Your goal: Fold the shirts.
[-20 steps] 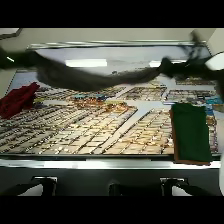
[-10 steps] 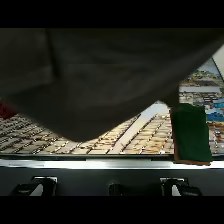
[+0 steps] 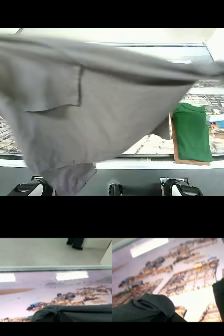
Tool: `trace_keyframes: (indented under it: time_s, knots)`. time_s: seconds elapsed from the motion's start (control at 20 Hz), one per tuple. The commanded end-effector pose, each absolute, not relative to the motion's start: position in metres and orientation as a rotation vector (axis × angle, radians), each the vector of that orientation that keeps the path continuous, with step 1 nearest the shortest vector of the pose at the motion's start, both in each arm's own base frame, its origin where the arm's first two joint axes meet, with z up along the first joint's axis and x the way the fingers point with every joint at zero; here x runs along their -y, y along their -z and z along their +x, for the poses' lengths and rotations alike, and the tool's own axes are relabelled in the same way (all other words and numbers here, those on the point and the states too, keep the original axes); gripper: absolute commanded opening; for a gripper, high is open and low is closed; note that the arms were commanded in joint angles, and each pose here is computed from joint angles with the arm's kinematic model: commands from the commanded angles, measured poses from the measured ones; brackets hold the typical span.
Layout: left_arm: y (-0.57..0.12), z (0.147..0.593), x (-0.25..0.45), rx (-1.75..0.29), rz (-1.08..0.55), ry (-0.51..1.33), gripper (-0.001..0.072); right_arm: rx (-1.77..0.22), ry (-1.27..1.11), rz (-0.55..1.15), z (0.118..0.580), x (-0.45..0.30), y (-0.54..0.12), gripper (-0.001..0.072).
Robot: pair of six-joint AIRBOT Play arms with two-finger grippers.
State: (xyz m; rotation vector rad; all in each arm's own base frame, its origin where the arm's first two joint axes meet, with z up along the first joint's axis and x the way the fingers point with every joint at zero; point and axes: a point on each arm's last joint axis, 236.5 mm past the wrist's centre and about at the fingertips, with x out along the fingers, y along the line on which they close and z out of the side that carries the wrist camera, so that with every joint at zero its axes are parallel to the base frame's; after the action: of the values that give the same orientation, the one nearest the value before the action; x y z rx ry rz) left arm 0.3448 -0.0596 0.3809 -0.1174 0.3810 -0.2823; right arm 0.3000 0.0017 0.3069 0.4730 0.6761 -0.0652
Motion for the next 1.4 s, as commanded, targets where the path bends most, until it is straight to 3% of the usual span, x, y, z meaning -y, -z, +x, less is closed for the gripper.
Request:
trace_keyframes:
  time_s: [0.0,0.15,0.35,0.45,0.6,0.65,0.7,0.75,0.8,0.95,1.1,1.2,1.35]
  knots:
    - [-0.265,0.428,0.044,-0.557,-0.118,0.245,0.0034,-1.008,0.083,0.542,0.348,-0.003,-0.174,0.004]
    - [-0.193,0.492,0.04,-0.625,-0.147,0.237,0.0035,-0.97,0.049,0.786,0.426,-0.019,-0.102,0.004]
    - [-0.123,0.533,0.046,-0.709,-0.26,0.237,0.0036,-0.725,0.067,1.108,0.52,-0.01,-0.081,0.0041]
    - [-0.085,0.533,0.058,-0.806,-0.292,0.265,0.0036,-0.738,0.078,1.13,0.535,-0.016,-0.052,0.0041]
    - [-0.035,0.525,0.083,-0.943,-0.294,0.314,0.0037,-0.825,0.033,1.018,0.539,-0.05,-0.008,0.0043]
    - [-0.029,0.524,0.087,-0.961,-0.293,0.322,0.0058,-0.835,0.015,0.991,0.538,-0.056,-0.005,0.0089]
    - [-0.03,0.523,0.087,-0.964,-0.292,0.324,0.0192,-0.831,0.002,0.971,0.539,-0.055,-0.008,0.0275]
    - [-0.037,0.522,0.081,-0.969,-0.292,0.326,0.044,-0.831,-0.028,0.935,0.537,-0.051,-0.019,0.0473]
    - [-0.046,0.518,0.068,-0.986,-0.286,0.323,0.0544,-0.84,-0.07,0.874,0.532,-0.044,-0.032,0.0499]
    - [-0.047,0.476,0.001,-1.171,-0.332,0.229,0.0539,-0.982,-0.075,0.721,0.487,0.004,-0.046,0.05]
    - [-0.005,0.402,-0.043,-1.417,-0.495,0.14,0.0538,-1.291,-0.074,0.689,0.415,0.015,-0.008,0.0507]
    - [0.026,0.362,-0.047,-1.487,-0.583,0.117,0.0521,-1.401,-0.098,0.708,0.387,0.002,0.014,0.0558]
    - [0.056,0.341,-0.037,-1.477,-0.665,0.138,0.0491,-1.459,-0.132,0.754,0.369,-0.012,0.031,0.0557]
